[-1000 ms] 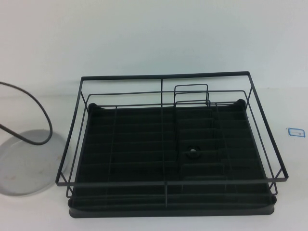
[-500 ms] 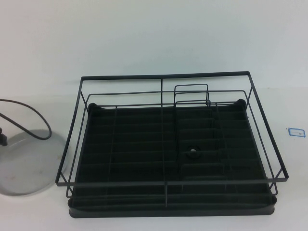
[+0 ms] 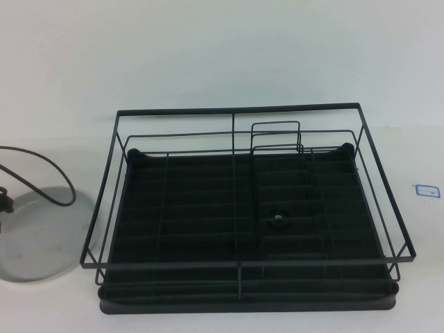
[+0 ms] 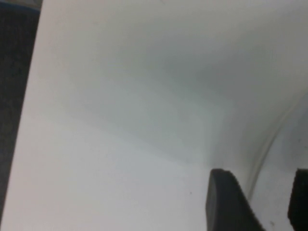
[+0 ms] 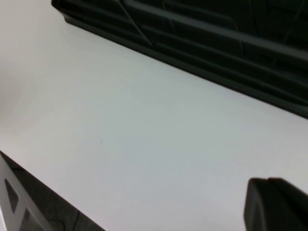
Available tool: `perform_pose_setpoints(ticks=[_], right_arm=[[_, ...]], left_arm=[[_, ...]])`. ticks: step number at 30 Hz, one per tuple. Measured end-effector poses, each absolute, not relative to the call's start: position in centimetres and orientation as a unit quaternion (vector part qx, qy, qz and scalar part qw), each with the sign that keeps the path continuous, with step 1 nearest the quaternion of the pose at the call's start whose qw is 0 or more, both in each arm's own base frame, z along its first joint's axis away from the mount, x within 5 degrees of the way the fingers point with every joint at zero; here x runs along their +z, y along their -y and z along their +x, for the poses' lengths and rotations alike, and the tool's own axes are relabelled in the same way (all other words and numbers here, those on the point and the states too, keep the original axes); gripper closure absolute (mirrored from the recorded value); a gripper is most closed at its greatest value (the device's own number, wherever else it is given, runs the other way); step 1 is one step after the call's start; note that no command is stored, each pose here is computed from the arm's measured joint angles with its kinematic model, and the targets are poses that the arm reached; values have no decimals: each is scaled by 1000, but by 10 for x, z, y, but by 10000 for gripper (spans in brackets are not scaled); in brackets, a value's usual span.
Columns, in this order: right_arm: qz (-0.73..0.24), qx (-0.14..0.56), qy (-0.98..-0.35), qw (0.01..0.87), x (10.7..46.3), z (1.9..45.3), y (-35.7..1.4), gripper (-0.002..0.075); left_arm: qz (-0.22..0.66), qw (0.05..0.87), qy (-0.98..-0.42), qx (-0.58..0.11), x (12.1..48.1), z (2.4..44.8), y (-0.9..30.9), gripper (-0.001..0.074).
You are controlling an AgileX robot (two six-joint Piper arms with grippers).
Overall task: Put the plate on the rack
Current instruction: Pick up the plate from the table
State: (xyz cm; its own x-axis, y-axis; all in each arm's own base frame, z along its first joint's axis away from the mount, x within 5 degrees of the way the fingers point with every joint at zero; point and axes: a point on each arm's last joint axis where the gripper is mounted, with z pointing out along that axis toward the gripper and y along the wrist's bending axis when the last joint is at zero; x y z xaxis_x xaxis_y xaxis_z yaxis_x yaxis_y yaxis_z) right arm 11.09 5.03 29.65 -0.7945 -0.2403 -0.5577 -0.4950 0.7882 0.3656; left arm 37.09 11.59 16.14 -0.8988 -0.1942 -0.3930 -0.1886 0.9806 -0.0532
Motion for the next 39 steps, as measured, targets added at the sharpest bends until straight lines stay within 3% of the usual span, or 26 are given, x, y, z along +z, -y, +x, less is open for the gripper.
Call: perform_pose_setpoints(ticks=[6,8,12,27,39], right_arm=[[-196,271,-906,258,299,112,-53,707],[-196,272,-906,258,299,112,-53,707],[-197,273,-905,259,299,112,-53,707],[-209,290,-894,271,302,112,-56,707],[-202,311,-882,291,306,114,-59,707]], left_arm=[[-98,198,-975,-7,156,372,-116,467],[-98,199,-975,-7,156,372,-116,528],[-98,200,-975,-7,156,372,-117,736],[-81,209,-975,1,156,374,-117,734],[-56,310,-948,42,238,359,-114,734]])
